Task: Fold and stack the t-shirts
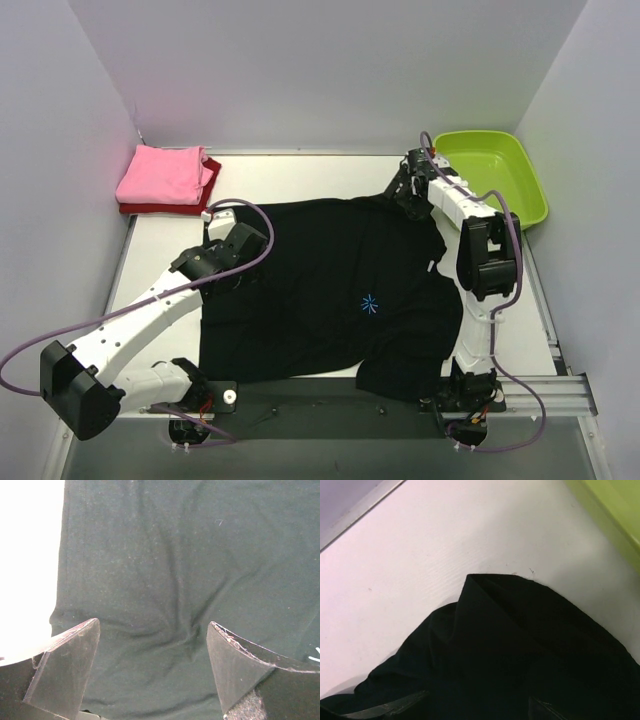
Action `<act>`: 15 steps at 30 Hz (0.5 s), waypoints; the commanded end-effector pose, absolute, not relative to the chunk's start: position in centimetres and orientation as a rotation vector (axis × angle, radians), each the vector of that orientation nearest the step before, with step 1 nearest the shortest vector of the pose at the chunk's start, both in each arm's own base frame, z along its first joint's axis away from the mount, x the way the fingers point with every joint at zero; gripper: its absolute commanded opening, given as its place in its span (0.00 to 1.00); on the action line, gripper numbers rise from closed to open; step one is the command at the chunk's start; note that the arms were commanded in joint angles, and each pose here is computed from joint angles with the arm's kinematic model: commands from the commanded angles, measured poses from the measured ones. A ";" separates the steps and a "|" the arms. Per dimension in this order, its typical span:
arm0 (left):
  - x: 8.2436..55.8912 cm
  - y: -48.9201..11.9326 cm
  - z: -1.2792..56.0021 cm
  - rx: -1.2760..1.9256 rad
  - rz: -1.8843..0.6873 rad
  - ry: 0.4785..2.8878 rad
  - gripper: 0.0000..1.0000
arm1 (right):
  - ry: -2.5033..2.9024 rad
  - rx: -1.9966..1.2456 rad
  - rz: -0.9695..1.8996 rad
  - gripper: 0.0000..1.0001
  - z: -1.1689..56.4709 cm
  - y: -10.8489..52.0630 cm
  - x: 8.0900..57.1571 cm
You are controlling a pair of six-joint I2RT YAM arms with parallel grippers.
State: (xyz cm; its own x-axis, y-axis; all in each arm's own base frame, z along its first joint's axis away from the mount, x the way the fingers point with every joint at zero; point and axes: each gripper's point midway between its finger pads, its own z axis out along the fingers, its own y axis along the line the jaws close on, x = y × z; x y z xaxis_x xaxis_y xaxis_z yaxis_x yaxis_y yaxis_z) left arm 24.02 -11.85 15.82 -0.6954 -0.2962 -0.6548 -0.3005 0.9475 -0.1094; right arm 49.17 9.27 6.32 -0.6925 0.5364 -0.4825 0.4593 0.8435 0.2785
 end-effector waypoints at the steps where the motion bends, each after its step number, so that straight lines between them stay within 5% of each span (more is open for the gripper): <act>1: 24.5 -11.9 16.1 -0.411 -0.014 2.367 0.97 | 2.449 0.751 0.191 0.72 6.5 9.3 49.8; 10: 24.5 -11.7 15.3 -0.418 -0.008 2.383 0.97 | 2.455 0.774 0.180 0.41 5.7 8.6 50.2; 15: 24.4 -11.4 15.3 -0.421 -0.002 2.382 0.98 | 2.449 0.783 0.178 0.37 5.7 8.2 50.5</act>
State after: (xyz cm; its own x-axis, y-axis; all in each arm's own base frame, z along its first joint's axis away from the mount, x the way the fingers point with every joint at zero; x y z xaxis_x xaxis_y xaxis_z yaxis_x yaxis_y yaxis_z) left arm 23.96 -11.39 14.92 -0.7118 -0.2958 -0.6370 -0.3051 0.9472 -0.0989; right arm 49.61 8.71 5.20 -0.6881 0.5588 -0.4628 0.4854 0.8286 0.2789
